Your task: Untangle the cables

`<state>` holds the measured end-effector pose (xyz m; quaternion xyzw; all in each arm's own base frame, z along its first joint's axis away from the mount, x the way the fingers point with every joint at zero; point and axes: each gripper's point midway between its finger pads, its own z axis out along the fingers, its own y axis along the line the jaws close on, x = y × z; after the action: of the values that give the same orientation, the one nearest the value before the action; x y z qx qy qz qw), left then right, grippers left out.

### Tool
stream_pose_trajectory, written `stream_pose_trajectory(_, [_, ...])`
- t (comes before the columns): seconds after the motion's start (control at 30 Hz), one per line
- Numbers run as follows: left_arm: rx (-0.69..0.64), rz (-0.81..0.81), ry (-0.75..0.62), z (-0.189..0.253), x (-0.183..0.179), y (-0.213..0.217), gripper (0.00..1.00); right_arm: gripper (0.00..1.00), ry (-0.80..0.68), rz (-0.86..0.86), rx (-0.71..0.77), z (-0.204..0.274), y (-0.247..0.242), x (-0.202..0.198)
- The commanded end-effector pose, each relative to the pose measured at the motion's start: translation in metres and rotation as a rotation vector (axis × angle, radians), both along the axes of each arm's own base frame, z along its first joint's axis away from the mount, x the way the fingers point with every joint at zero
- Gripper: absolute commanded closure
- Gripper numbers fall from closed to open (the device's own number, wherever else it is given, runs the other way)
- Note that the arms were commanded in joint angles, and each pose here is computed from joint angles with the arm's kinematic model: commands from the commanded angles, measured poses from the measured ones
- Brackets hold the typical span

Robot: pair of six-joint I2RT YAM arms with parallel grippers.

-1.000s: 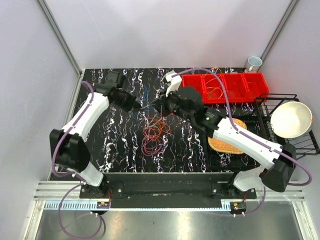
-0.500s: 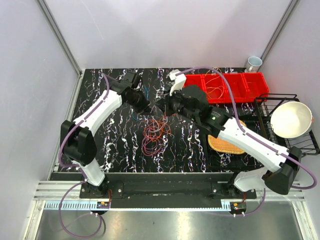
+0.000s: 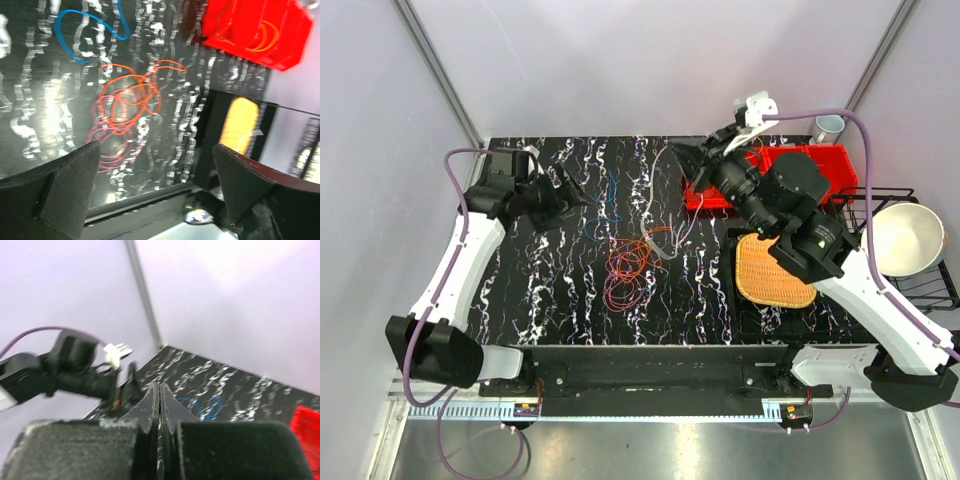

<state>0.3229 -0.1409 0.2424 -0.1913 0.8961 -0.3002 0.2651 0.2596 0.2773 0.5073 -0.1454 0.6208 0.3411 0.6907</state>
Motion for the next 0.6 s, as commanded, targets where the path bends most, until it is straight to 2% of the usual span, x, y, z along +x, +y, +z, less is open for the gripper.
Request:
stream_pose_trajectory(0.0, [0.155,-0.038,-0.039,-0.010,-0.022,0.023,0.02,1.00,-0.060,-0.155,-0.045,0.020,-0.025,0.025])
stream_pose_trajectory(0.2, [0.318,-0.060,-0.056,-0.016,-0.055,0.052,0.04,1.00,-0.061,-0.286,-0.085,0.030,-0.058,0.069])
stream_pose_trajectory(0.37, [0.395,-0.087,-0.139,-0.014,-0.073,0.065,0.03,1.00,-0.062,-0.366,-0.132,0.027,-0.074,0.102])
stream_pose_trajectory(0.57, [0.386,-0.035,-0.149,-0.031,-0.082,0.070,0.04,1.00,-0.022,-0.529,-0.198,0.012,-0.111,0.154])
